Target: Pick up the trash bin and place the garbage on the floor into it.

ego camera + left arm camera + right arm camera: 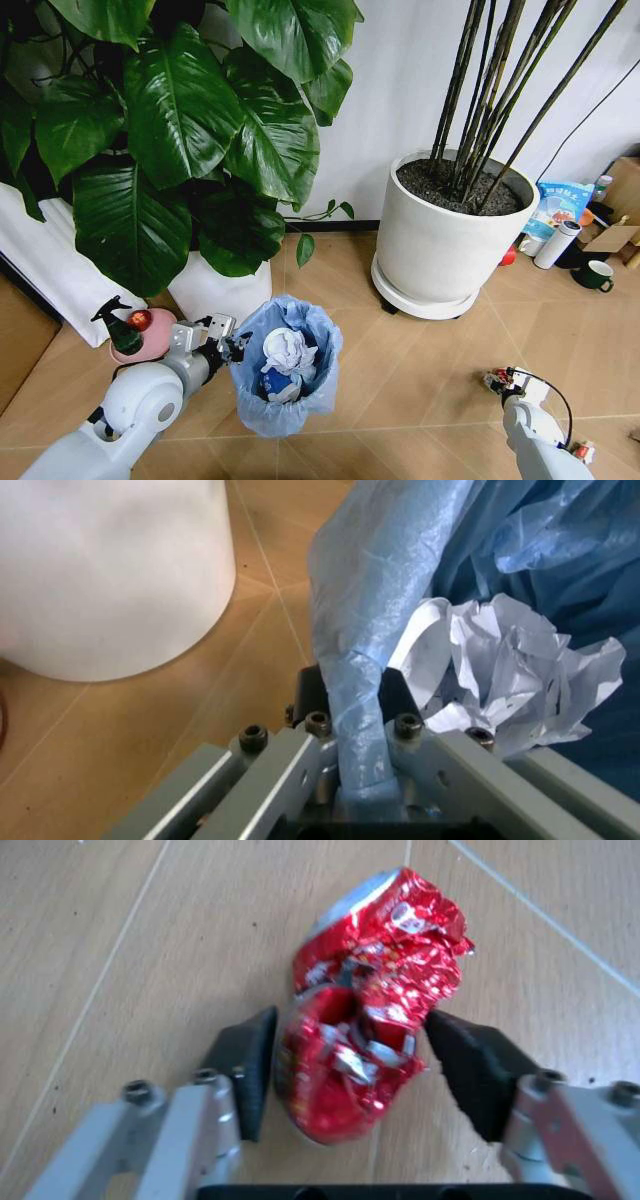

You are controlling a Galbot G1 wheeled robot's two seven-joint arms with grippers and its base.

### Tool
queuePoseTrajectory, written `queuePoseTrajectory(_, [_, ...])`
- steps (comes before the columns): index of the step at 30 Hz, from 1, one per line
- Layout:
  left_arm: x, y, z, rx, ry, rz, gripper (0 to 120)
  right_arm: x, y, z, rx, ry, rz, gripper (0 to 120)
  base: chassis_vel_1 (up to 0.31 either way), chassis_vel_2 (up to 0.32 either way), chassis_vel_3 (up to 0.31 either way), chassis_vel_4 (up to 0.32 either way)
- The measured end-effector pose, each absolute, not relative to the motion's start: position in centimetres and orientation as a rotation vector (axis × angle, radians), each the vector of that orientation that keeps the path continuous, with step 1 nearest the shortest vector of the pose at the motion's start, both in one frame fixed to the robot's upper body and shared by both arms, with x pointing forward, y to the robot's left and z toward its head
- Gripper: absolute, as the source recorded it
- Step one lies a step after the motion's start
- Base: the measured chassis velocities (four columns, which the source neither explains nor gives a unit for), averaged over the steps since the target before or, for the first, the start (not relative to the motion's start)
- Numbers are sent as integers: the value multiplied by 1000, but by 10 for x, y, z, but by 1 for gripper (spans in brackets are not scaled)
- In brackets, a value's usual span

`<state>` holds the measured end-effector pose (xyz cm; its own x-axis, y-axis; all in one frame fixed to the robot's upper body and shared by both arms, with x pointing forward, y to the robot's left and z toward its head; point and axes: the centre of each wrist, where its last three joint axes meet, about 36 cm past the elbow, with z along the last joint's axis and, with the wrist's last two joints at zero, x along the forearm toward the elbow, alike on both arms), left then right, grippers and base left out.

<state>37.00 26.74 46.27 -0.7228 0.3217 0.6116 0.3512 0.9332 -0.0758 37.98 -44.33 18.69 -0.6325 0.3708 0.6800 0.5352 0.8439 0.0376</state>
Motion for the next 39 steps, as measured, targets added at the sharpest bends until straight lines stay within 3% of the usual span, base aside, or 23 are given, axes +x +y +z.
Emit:
queuePoseTrajectory(5, [369, 267, 464, -478, -2435, -63, 0, 378, -439, 183, -659, -2317, -325, 31, 0, 0, 0, 0])
queuePoseTrajectory(13, [367, 268, 467, -477, -2441, -74, 0, 375, -440, 183, -670, -2317, -334, 10, 0, 0, 0, 0])
queuePoseTrajectory(23, [363, 266, 469, -481, -2443, -76, 0, 362, -438, 203, -644, -2390, -310, 9, 0, 0, 0, 0])
queuePoseTrajectory(32, [360, 265, 469, -474, -2442, -80, 0, 350, -434, 272, -447, -2606, -126, 9, 0, 0, 0, 0])
queuePoseTrajectory(39, [359, 264, 467, -470, -2437, -78, 0, 355, -394, 338, -173, -2736, -24, 9, 0, 0, 0, 0])
